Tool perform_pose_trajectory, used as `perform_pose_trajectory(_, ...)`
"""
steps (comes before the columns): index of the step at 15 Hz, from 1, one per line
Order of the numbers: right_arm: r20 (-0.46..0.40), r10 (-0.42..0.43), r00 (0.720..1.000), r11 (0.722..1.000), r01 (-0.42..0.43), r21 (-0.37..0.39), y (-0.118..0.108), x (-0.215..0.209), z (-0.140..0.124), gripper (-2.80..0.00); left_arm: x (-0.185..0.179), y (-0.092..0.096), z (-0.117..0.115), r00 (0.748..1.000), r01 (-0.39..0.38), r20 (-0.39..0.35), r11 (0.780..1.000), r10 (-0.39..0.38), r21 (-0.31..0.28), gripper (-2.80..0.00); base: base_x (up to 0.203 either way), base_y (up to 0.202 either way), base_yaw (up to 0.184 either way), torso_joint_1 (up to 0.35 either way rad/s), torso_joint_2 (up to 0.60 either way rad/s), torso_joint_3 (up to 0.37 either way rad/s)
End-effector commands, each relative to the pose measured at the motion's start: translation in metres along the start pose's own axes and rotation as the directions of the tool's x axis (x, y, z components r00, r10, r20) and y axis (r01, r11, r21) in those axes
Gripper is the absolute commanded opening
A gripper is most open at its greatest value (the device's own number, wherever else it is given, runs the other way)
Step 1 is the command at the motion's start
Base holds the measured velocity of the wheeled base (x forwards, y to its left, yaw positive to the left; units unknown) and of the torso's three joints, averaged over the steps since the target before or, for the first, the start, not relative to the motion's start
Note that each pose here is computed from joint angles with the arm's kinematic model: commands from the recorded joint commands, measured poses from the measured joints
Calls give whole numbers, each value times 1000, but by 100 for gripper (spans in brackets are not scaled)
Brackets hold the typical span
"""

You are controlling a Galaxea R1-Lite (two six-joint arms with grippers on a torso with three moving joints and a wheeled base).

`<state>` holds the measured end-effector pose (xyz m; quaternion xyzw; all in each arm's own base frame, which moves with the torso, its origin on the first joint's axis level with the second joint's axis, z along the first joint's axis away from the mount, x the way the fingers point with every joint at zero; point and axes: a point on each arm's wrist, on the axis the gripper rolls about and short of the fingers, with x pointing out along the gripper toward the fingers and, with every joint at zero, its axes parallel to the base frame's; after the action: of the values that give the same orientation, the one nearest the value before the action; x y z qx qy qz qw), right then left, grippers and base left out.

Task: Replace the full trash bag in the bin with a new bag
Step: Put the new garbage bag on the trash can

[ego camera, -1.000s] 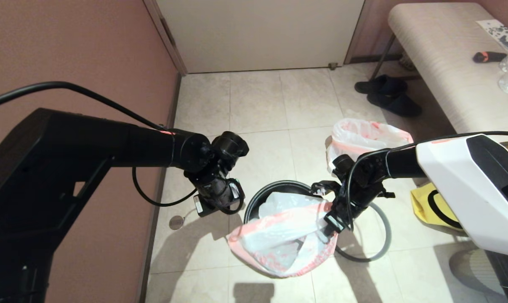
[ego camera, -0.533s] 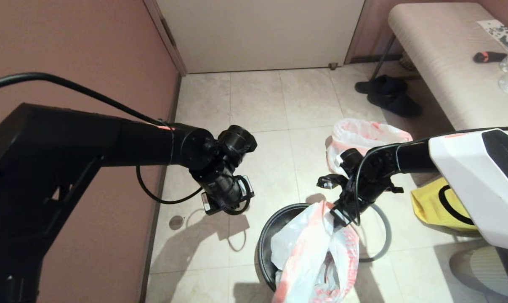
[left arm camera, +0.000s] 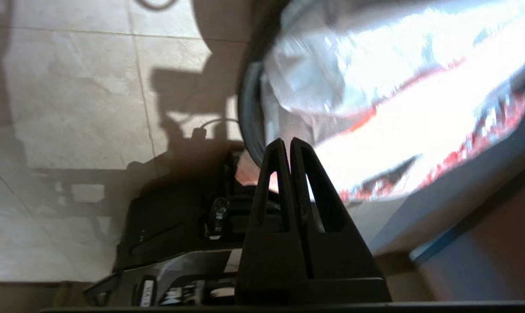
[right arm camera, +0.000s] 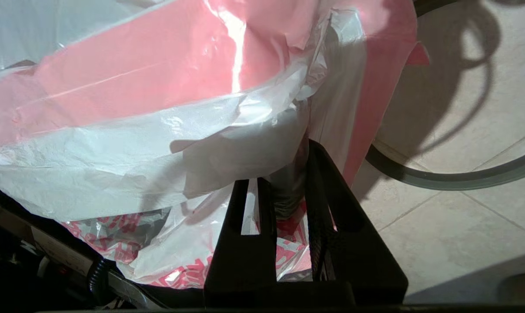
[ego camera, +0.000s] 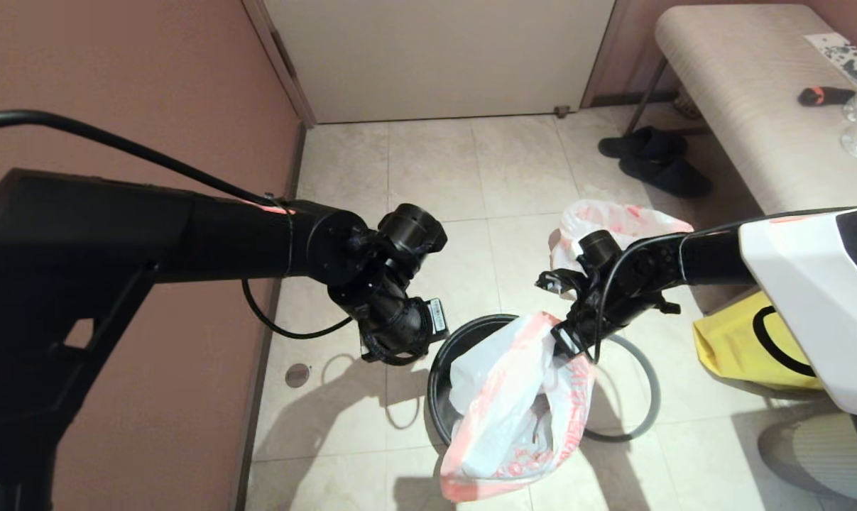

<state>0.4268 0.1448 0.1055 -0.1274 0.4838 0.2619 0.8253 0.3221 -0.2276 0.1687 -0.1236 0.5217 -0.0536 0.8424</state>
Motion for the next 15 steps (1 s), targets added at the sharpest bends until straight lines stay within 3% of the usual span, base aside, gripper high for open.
perform_pose_trajectory(1,-14,12,1000,1000,-12,-3,2,6,-1,-280,5,-2,-1,999,21,-30,998,-19,67,-280,0,0,0,0,0,0)
perform_pose_trajectory(3,-21,21,1000,1000,-21,-3,2,10,-3,-280,10,3,4,997,61,-55,983,-53,170,-280,0,0,0,0,0,0)
perform_pose_trajectory(5,-20,46,999,999,-46,-2,2,12,-3,-280,17,13,16,981,178,-120,949,-151,259,-280,0,0,0,0,0,0)
perform_pose_trajectory(7,-21,54,998,999,-54,-4,3,12,-3,-280,25,33,32,932,355,-212,866,-295,352,-280,0,0,0,0,0,0)
perform_pose_trajectory(9,-28,55,998,998,-55,-3,2,16,-5,-280,40,53,45,874,485,-275,763,-401,427,-280,0,0,0,0,0,0)
perform_pose_trajectory(12,-27,53,998,999,-53,4,-2,17,-6,-280,64,46,59,854,521,-283,718,-437,462,-280,0,0,0,0,0,0)
perform_pose_trajectory(15,-24,65,998,998,-64,12,-7,18,-7,-280,85,32,58,835,550,-290,676,-469,491,-280,0,0,0,0,0,0)
